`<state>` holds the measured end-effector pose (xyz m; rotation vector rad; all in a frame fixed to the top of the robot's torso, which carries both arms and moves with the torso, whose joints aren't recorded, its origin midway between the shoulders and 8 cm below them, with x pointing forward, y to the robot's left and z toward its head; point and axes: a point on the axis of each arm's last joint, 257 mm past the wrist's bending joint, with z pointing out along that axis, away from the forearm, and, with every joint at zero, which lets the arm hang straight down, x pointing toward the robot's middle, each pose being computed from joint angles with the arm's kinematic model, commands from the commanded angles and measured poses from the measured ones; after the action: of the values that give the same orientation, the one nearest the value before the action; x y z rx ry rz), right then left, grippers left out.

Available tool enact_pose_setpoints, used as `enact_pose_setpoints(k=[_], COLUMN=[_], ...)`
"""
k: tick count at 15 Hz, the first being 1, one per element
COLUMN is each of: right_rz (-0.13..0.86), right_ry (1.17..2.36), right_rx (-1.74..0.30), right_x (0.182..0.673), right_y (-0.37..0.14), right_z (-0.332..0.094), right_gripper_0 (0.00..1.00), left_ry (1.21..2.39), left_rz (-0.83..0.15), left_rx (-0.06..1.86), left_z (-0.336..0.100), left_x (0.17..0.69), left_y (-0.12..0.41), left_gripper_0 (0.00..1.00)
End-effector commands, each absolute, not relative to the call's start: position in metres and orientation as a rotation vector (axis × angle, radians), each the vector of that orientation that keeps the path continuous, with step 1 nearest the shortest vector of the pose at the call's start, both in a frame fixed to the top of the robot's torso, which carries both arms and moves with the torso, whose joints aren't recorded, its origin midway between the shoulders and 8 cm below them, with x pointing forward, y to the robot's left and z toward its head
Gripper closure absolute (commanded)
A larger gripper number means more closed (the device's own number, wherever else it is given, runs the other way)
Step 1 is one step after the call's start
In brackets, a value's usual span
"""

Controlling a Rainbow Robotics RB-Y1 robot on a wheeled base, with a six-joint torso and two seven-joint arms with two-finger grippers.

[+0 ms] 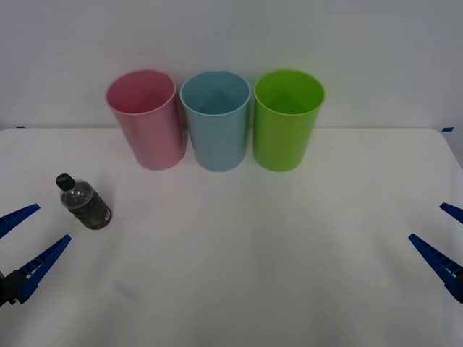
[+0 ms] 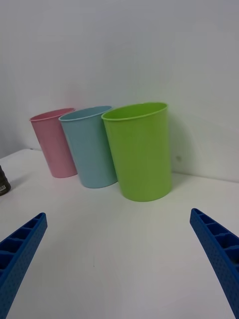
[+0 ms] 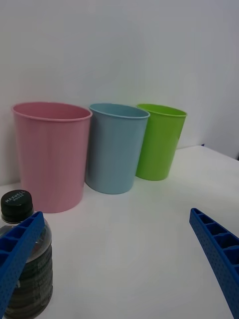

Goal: Grasp the object on the table and drop it into the matching bin: aluminum can to the light blue bin, PET bottle to the pink bin.

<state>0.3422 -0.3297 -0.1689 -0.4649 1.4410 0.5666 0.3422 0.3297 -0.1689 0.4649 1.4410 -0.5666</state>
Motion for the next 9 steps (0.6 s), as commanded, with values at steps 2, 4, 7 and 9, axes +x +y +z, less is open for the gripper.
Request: enact_pose_setpoints(k=[2,4,7,9], right_rz=[0.567,0.567,0.567,0.567], right_ry=[1.441,1.441,1.441,1.441], right_rx=[-0.465,-0.465,-0.465,-0.465], right_x=[0.342,0.342,0.342,0.342], right_y=[-0.330,-0.330,-0.330,-0.330], right_z=[-0.169,-0.169,-0.169,-0.169], right_gripper_0=[0.00,0.00,0.00,0.00], left_ry=[1.444,1.427,1.452,1.485], left_rz=[-0.594,-0.607,-0.594,-0.558], left_rx=[0.433,0.411,0.396,0.372], left_z=[-0.177,-0.173,-0.178,-0.187], left_x=[0.341,0.338,0.331,0.325], left_y=[0.324,0.324,0.334,0.346], left_gripper_0=[0.00,0.00,0.00,0.00])
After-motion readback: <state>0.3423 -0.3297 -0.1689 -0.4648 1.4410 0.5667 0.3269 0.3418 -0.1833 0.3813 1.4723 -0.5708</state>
